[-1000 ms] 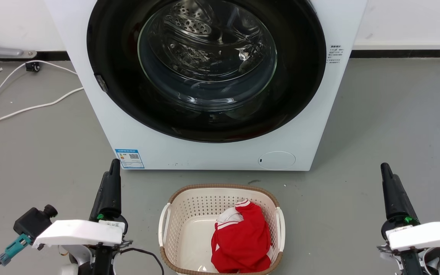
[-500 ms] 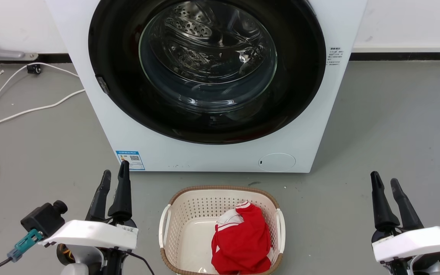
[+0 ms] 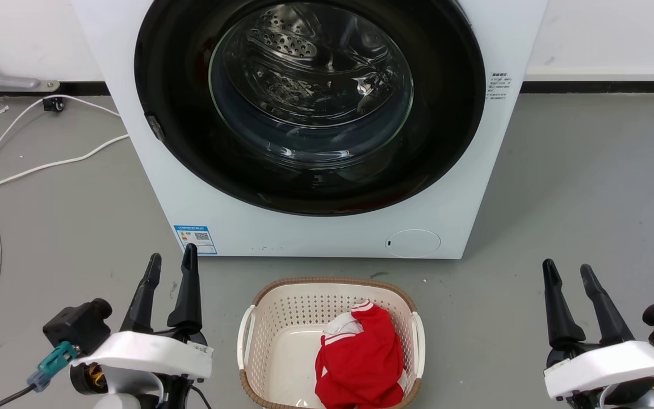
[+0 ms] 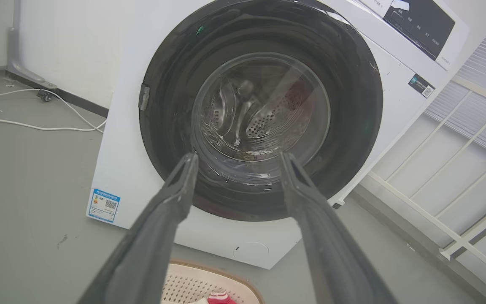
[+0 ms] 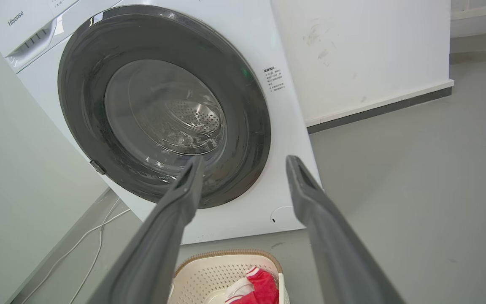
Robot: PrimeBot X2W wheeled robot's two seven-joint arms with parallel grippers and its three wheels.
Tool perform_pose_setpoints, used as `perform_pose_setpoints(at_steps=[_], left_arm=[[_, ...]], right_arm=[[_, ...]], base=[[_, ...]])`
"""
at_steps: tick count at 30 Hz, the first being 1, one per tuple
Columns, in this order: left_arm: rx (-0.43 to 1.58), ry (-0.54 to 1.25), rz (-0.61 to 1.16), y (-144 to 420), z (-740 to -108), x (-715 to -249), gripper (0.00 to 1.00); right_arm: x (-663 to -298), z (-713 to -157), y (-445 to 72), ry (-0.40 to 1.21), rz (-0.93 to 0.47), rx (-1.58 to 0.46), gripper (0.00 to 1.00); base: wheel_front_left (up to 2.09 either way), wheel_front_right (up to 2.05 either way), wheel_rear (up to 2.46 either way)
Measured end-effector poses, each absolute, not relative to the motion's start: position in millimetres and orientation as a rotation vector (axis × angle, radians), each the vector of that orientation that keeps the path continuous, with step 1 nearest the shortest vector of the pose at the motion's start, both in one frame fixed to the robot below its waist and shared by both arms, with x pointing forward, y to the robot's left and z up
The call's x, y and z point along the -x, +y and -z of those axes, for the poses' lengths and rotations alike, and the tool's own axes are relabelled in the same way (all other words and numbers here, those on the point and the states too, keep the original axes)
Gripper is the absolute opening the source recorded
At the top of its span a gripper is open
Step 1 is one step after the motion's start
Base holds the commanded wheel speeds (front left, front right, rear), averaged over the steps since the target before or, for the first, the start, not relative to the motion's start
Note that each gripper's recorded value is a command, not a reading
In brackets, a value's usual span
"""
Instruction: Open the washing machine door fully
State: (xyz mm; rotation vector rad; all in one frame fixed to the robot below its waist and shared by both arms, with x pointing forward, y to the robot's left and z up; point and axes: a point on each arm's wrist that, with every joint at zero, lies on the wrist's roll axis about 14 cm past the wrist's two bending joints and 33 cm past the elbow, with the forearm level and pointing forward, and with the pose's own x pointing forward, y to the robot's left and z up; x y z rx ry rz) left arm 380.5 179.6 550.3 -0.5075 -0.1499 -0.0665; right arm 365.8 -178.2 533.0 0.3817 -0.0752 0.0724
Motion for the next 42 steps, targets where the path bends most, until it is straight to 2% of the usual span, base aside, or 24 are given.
perform_pose_setpoints(at_steps=[42], left_arm=[[0.085,-0.214,0.094,167.0,-558.4,-378.7,1.00]], right_arm=[[-357.5,-533.7,-175.0,-0.073,-0.088,0.003,1.00]], base=[[0.00,0.00,0.00]])
